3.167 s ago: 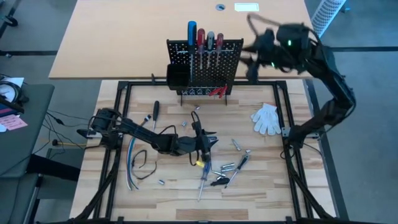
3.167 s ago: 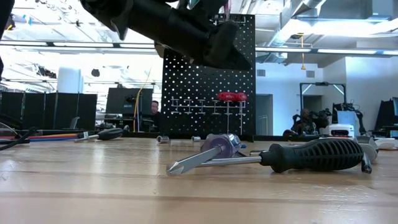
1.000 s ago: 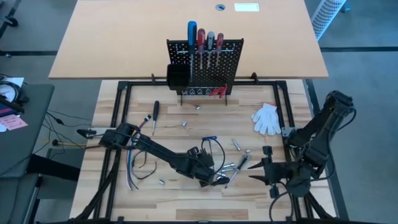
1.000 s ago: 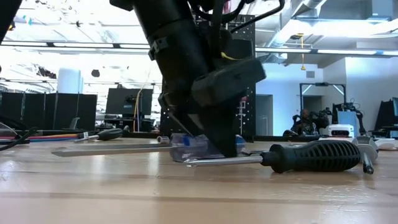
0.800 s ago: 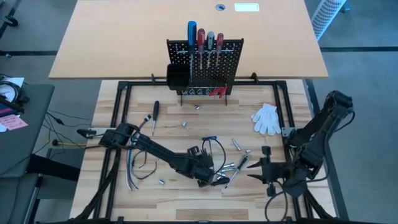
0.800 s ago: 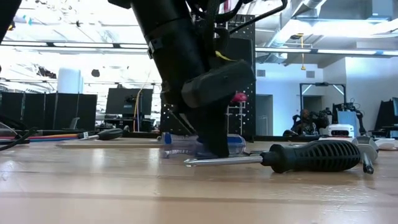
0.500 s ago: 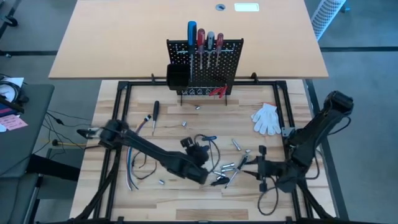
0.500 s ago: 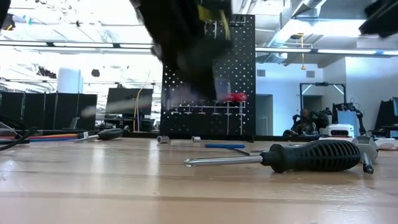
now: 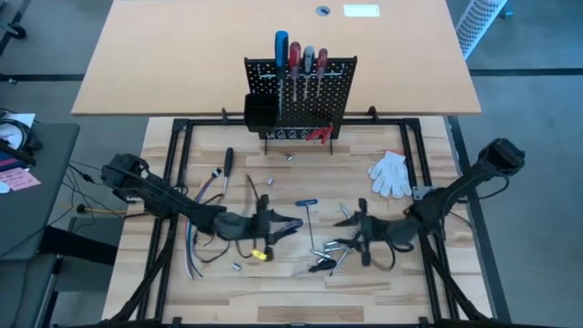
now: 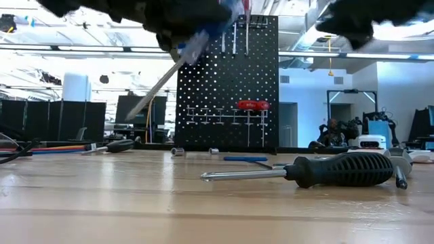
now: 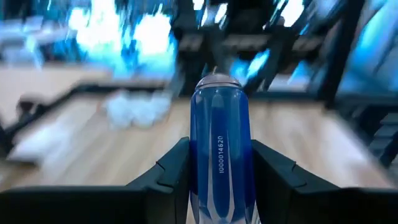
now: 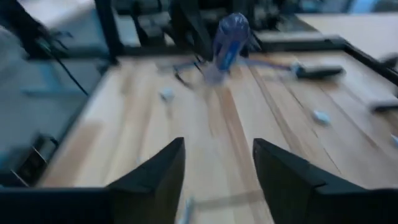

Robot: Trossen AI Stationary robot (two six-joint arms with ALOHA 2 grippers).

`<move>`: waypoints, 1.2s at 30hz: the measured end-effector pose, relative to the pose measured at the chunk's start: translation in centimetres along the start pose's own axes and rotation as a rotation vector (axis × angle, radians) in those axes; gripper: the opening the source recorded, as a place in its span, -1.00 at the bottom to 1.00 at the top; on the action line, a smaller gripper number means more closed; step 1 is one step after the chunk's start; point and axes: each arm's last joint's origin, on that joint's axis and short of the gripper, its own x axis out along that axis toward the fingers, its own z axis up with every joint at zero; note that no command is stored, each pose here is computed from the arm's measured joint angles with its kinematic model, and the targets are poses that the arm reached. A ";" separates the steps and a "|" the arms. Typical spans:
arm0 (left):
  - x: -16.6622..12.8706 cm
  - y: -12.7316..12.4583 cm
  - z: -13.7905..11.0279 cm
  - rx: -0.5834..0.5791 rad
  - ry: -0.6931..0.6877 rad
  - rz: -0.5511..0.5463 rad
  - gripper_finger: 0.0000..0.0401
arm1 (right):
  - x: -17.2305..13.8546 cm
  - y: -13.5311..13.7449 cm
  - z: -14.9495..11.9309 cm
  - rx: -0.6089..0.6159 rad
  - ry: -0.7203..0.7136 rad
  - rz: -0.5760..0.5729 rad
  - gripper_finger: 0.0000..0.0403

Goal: Hang tools onto peg board
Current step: Hang the blue screwdriver on the black pegboard

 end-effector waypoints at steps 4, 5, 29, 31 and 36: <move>-0.9 0.4 -0.9 -0.012 -0.074 -0.026 -0.42 | 1.5 -2.5 2.1 0.043 -0.123 0.067 0.27; -0.9 0.5 -0.9 -0.013 -0.080 -0.026 -0.42 | 1.8 -3.1 2.5 0.055 -0.150 0.070 0.30; -1.0 0.7 0.3 -0.009 -0.185 0.048 -0.42 | 10.1 -3.3 4.7 -0.103 -0.326 0.131 0.34; -1.0 0.7 0.4 -0.010 -0.186 0.049 -0.42 | 10.6 -3.3 4.8 -0.097 -0.323 0.130 0.33; -1.0 0.7 0.5 -0.017 -0.196 0.048 -0.42 | 11.5 -3.4 4.6 -0.081 -0.311 0.132 0.12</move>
